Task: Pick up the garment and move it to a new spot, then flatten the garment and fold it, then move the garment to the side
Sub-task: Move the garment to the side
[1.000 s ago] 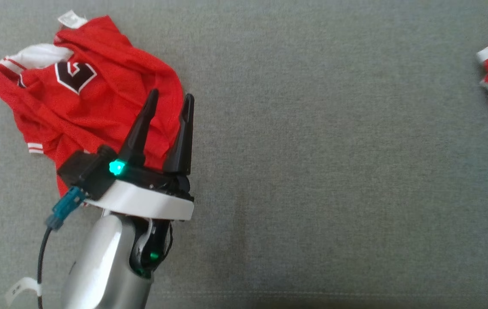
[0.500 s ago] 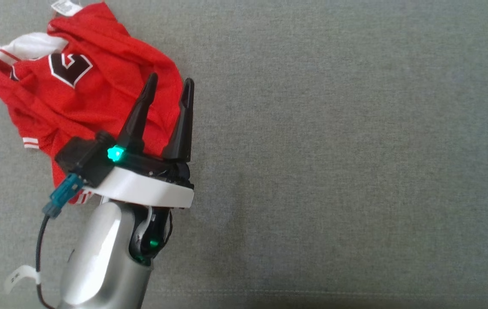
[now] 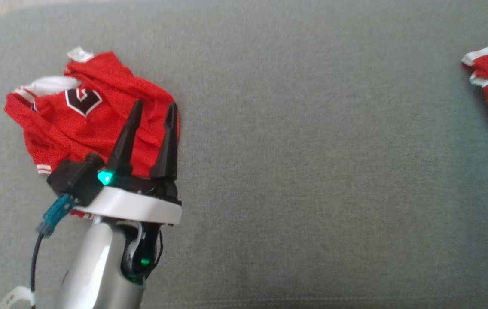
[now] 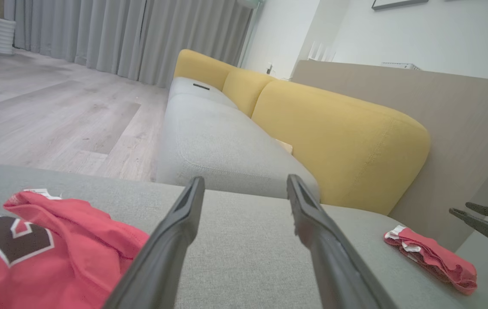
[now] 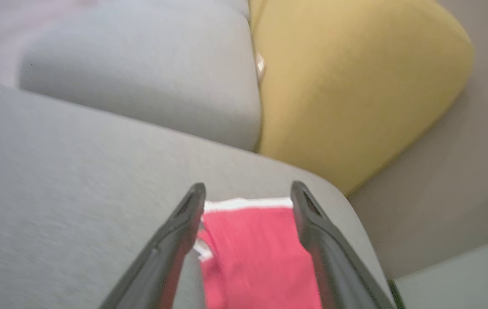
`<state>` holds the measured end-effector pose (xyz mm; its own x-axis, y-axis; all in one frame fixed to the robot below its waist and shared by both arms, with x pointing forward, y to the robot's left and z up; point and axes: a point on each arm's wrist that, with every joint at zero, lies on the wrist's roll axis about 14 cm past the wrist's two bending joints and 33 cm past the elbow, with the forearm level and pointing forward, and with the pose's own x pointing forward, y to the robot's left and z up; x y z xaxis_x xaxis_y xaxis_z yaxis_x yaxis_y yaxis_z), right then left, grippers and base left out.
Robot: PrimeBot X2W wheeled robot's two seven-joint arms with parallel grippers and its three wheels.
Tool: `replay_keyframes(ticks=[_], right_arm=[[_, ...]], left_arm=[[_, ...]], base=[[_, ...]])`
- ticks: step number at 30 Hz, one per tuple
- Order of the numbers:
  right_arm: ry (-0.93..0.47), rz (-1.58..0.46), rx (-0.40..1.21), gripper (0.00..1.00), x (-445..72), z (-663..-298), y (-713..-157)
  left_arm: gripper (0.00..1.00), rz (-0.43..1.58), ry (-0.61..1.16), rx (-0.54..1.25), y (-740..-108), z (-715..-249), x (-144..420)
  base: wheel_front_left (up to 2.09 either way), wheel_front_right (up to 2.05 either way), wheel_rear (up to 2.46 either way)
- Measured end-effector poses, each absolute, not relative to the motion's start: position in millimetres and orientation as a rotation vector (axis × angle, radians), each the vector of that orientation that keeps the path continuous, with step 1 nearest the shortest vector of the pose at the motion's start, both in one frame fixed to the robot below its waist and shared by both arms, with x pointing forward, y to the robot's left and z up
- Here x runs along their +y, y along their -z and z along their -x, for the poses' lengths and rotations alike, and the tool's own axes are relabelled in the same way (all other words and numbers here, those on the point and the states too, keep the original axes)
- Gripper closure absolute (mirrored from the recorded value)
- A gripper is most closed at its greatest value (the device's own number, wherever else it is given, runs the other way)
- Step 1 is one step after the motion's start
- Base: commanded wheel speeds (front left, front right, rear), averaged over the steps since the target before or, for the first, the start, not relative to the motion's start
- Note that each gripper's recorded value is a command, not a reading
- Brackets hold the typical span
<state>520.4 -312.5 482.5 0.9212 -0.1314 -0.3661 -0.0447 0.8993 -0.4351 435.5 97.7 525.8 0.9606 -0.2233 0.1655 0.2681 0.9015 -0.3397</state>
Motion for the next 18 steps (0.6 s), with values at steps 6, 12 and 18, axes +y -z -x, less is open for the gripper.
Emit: replay_keyframes(ticks=[6,12,18], right_arm=[[-0.023,0.235,0.106,0.0,-247,-505,-540],[-0.073,0.036,-0.027,0.0,-201,-464,-548],[-0.106,-0.093,-0.113,0.0,-170,-422,-540]], left_arm=[[0.0,0.363,0.237,-0.176,-546,-416,106],[0.0,0.344,0.223,-0.197,-554,-398,112],[0.0,0.337,0.194,-0.176,-545,-377,120]], base=[[0.0,0.0,0.0],[0.0,0.0,0.0],[0.0,0.0,0.0]])
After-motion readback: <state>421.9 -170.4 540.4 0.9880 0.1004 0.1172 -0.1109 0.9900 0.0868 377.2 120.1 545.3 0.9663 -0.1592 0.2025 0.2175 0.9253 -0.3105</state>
